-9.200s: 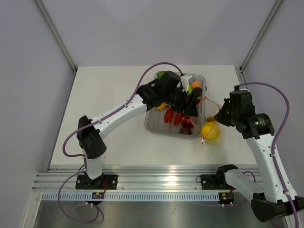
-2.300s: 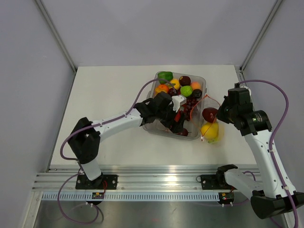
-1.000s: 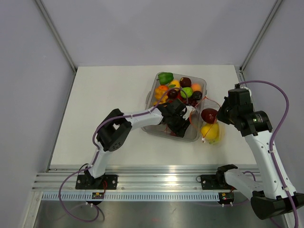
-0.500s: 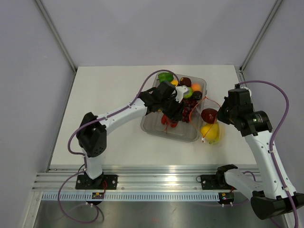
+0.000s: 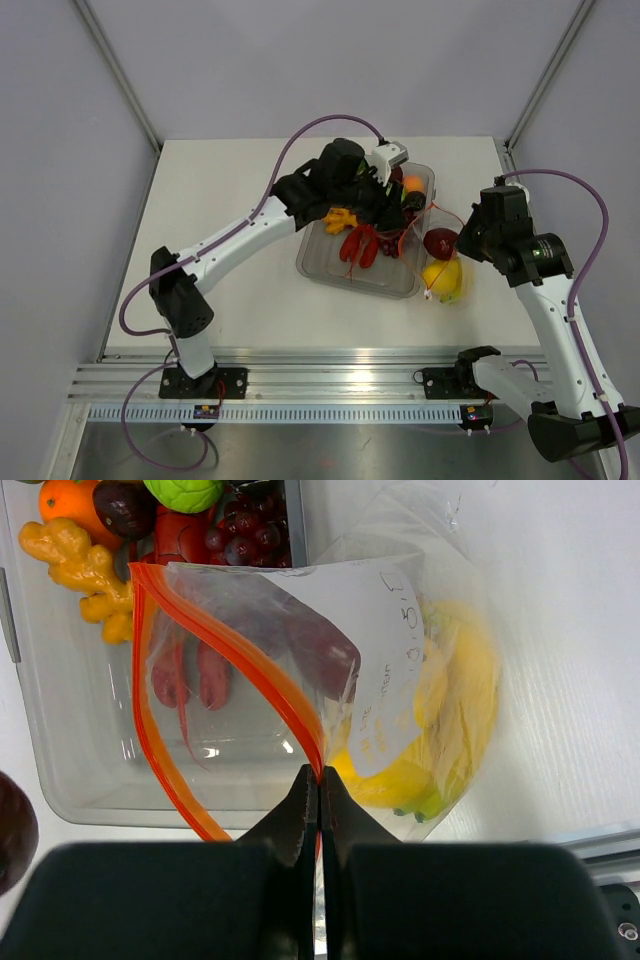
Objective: Place the food in the zip-top bag and seal the zipper
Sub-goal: Place the fake fruit in the zipper food storage bag.
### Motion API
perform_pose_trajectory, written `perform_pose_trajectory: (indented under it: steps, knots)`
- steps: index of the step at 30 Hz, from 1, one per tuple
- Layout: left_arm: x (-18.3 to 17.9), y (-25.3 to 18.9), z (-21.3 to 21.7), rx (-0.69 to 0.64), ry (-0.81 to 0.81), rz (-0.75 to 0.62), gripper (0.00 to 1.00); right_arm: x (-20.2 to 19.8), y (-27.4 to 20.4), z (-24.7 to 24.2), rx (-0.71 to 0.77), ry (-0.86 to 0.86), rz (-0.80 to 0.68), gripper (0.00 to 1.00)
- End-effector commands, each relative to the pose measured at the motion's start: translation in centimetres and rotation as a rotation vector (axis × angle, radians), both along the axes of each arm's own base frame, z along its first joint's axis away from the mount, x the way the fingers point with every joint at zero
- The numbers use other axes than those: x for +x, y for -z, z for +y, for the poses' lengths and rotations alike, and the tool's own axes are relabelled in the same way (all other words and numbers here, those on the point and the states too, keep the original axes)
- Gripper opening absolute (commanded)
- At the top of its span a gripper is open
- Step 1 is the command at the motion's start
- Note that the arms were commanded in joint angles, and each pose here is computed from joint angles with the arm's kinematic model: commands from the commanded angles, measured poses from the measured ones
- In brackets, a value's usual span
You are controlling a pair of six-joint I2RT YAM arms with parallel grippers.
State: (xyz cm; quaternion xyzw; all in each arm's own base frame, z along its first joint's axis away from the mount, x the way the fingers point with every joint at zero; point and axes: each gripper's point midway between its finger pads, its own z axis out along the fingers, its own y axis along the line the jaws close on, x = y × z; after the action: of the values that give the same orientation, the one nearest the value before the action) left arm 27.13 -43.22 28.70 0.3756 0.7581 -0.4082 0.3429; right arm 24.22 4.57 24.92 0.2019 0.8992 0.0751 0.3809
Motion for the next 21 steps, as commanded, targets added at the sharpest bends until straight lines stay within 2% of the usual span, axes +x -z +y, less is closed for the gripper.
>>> perform_pose_trajectory:
  steps: [1, 10, 12, 14, 15, 16, 18, 21]
  knots:
    - [-2.5, -4.6, -3.2, -0.150, 0.105, 0.003, 0.33, 0.5, -0.8, 0.1, 0.003, -0.002, -0.038, 0.00]
    - [-3.7, -3.9, -7.3, -0.176, 0.156, 0.043, 0.34, 0.3, -0.7, -0.1, -0.007, 0.004, -0.035, 0.00]
    - [-3.8, -3.3, -7.9, -0.170, 0.160, 0.055, 0.48, 0.3, -0.7, -0.1, -0.009, 0.004, -0.037, 0.00]
    - [-3.8, -3.0, -8.0, -0.165, 0.157, 0.064, 0.64, 0.3, -0.7, -0.1, -0.009, 0.004, -0.035, 0.00]
    - [-3.8, -3.0, -8.1, -0.165, 0.161, 0.066, 0.75, 0.3, -0.7, -0.2, -0.012, 0.004, -0.036, 0.00]
    - [-3.9, -3.0, -8.0, -0.161, 0.160, 0.069, 0.81, 0.4, -0.6, -0.2, -0.012, 0.002, -0.034, 0.00]
    - [-3.9, -3.0, -7.8, -0.149, 0.158, 0.059, 0.90, 0.4, -0.7, -0.1, -0.013, 0.001, -0.035, 0.00]
    - [-3.5, -3.4, -7.3, -0.138, 0.138, 0.024, 0.94, 0.5, -0.6, -0.1, -0.015, -0.001, -0.035, 0.00]
